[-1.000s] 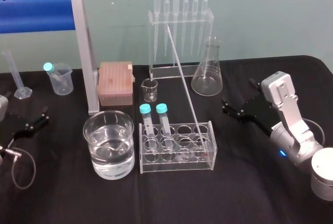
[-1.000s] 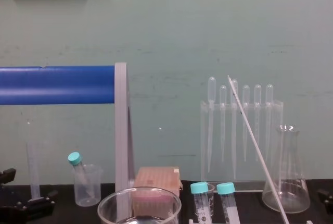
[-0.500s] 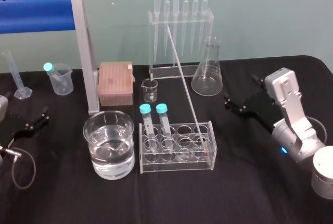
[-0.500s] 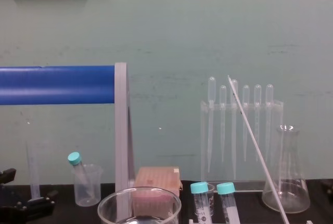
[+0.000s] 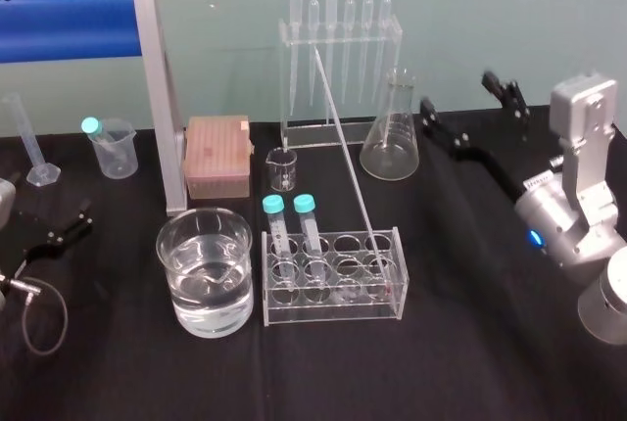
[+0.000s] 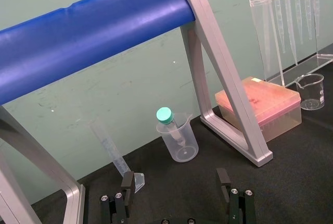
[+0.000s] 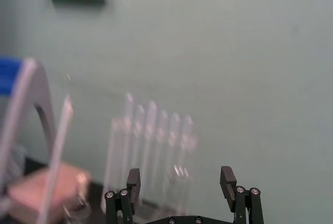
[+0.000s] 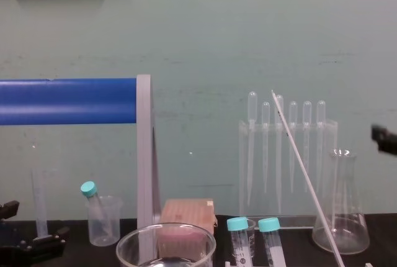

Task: Hold the thermometer with one hand and immerse one end into the beaker, then reinsert it into the test tube rack.

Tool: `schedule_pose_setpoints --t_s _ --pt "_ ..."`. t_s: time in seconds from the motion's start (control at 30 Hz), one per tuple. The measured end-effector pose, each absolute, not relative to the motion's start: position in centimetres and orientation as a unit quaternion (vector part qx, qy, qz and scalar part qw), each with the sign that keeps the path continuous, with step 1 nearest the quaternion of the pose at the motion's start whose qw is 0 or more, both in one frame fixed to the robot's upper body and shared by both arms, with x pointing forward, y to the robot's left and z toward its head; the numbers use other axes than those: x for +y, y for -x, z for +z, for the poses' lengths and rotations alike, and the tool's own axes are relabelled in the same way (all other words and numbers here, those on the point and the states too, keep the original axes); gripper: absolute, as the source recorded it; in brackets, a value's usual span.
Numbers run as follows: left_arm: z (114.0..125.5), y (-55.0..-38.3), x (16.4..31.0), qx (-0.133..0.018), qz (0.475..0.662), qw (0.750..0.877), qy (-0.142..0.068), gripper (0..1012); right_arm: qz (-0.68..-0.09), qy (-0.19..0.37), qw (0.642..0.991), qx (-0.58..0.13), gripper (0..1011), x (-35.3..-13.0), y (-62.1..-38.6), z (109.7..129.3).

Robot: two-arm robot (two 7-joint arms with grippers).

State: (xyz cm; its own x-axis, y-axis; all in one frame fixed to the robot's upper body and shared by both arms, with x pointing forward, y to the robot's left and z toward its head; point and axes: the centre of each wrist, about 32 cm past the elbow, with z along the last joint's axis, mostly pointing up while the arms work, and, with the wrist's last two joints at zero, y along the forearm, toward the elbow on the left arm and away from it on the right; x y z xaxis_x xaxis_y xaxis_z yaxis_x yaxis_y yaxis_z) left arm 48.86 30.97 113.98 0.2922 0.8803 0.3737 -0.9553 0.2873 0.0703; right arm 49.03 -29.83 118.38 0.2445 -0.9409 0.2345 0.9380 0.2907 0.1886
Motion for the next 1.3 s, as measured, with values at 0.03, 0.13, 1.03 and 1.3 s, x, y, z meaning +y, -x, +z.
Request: schedule_pose_setpoints --t_s 0.03,0.13,1.03,1.3 --pt "114.0 -48.9 31.0 -0.132 0.58 0.791 -0.141 1008 -0.588 -0.021 0.794 -0.155 1000 -29.5 -49.1 118.9" --pt "114.0 -48.9 31.0 -0.132 0.58 0.791 -0.141 1008 -0.57 -0.05 0.804 -0.163 1000 -28.6 -49.4 119.8" --pt "114.0 -48.9 31.0 -0.132 0.58 0.791 -0.142 1008 -0.489 -0.067 0.867 -0.069 1000 -22.8 -51.3 121.1" --pt "114.0 -48.9 31.0 -0.132 0.58 0.791 -0.141 1008 -0.481 -0.042 0.875 -0.036 1000 -22.5 -51.9 121.1"
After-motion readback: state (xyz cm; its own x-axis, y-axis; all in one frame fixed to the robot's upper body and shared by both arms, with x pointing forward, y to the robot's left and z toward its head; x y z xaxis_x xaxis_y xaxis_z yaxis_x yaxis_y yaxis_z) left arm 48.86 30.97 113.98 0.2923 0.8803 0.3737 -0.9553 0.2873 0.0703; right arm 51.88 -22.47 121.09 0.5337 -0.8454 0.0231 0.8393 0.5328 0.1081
